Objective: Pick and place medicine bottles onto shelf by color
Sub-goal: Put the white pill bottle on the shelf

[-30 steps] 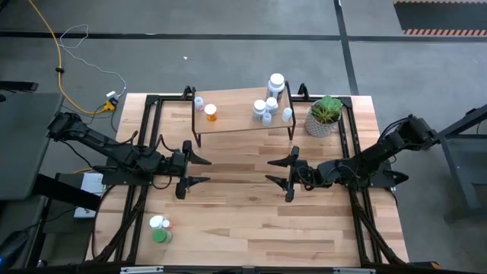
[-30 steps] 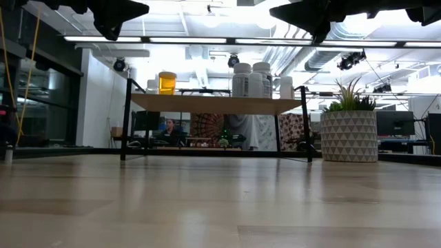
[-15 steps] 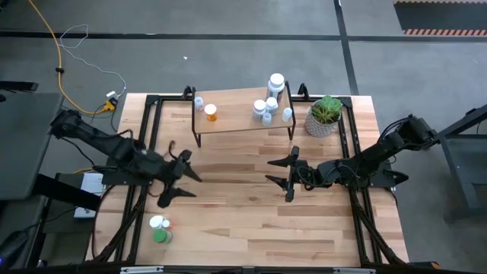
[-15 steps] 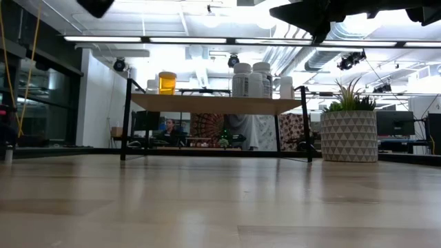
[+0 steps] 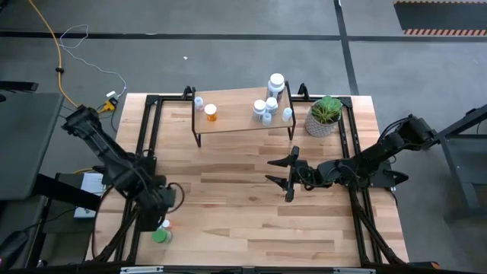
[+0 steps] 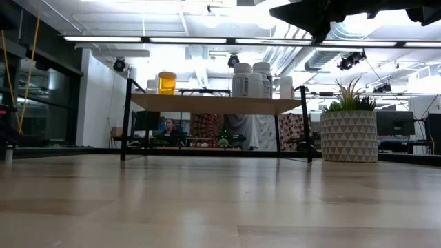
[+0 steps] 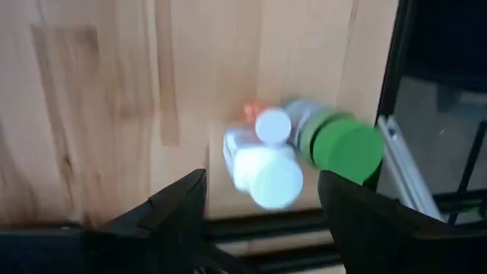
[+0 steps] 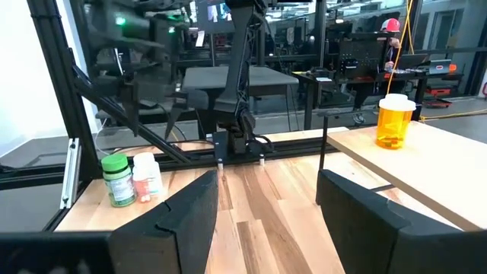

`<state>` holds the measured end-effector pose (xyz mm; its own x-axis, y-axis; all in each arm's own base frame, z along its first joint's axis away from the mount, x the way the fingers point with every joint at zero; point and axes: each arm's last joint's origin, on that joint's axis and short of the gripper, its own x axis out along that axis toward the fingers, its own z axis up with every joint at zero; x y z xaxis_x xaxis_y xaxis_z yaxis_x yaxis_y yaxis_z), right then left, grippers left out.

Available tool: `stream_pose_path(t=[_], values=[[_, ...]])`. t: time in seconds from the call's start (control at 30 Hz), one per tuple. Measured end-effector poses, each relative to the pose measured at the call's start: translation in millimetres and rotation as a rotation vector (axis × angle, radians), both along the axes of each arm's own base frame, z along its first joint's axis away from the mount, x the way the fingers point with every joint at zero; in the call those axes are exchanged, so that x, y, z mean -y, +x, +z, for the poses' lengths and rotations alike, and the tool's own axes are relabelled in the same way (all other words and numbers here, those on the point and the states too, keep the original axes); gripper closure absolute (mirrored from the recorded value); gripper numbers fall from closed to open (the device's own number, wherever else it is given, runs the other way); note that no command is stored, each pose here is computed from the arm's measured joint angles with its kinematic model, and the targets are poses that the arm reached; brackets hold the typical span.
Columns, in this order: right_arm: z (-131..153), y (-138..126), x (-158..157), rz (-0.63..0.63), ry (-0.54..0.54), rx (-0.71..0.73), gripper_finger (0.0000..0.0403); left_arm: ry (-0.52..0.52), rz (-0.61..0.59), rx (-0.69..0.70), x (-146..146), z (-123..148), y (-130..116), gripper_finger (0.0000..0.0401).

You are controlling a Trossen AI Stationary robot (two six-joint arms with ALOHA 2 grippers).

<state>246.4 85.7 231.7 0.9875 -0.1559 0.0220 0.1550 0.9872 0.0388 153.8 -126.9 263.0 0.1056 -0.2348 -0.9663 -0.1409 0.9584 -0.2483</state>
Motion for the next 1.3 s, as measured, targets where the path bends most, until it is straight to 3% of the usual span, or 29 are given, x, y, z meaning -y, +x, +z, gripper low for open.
stream_pose_path(t=[0.3,0.6,0.77,1.3], values=[[0,0,0,0.0,-0.001,-0.003,0.0187,0.06,-0.093,-0.078,34,-14,-18,0.0158],[0,0,0,0.001,-0.001,-0.002,0.0187,0.245,-0.297,-0.078,62,-43,-25,0.0158],[0,0,0,0.002,-0.001,-0.002,0.0187,0.328,-0.338,-0.075,67,-53,-24,0.0158],[0,0,0,0.003,-0.002,-0.004,0.0187,0.364,-0.488,0.016,70,-55,-19,0.0158]])
